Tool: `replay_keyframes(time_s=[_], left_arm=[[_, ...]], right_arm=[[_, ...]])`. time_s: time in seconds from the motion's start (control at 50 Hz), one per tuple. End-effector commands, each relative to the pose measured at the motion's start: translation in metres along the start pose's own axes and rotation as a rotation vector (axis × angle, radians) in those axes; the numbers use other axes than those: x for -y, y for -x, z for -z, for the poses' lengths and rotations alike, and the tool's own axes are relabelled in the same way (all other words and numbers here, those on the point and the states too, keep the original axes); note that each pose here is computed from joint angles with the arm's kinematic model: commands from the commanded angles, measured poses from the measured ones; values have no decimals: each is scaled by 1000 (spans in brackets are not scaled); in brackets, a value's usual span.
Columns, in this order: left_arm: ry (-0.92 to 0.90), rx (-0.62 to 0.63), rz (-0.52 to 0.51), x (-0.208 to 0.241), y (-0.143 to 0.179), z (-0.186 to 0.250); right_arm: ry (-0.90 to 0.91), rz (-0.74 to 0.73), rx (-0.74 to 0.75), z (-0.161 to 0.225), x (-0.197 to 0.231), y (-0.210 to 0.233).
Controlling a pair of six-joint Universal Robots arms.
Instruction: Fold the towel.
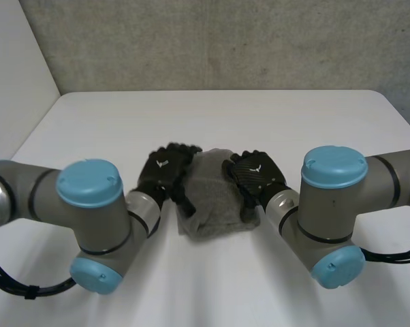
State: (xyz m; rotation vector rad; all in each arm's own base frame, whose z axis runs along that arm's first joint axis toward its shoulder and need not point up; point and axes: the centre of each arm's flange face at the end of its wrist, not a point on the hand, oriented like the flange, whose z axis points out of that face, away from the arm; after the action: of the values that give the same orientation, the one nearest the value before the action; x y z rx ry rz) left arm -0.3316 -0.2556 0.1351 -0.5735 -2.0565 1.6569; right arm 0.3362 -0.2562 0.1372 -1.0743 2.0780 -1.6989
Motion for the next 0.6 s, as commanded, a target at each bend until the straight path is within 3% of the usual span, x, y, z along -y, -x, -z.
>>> replay_keyframes(time_s=[0.02,0.12,0.22,0.34,0.38,0.44,0.6], left_arm=[[83,3,-135,-20,0,-1],[34,7,-137,5,0,4],[-70,8,-133,46,-3,14],[-171,61,-112,105,0,34],[-174,95,-101,120,3,40],[-135,201,-72,138,22,50],[-68,269,47,154,38,59]], right_arm=[[34,-5,-10,-9,-10,-6],[39,-9,-11,-7,-2,-9],[-39,-35,-51,8,36,-22],[-176,-188,-171,33,87,-55],[-253,-228,-288,55,116,-82],[-259,-234,-388,69,127,-103],[-195,-235,-421,78,131,-113]])
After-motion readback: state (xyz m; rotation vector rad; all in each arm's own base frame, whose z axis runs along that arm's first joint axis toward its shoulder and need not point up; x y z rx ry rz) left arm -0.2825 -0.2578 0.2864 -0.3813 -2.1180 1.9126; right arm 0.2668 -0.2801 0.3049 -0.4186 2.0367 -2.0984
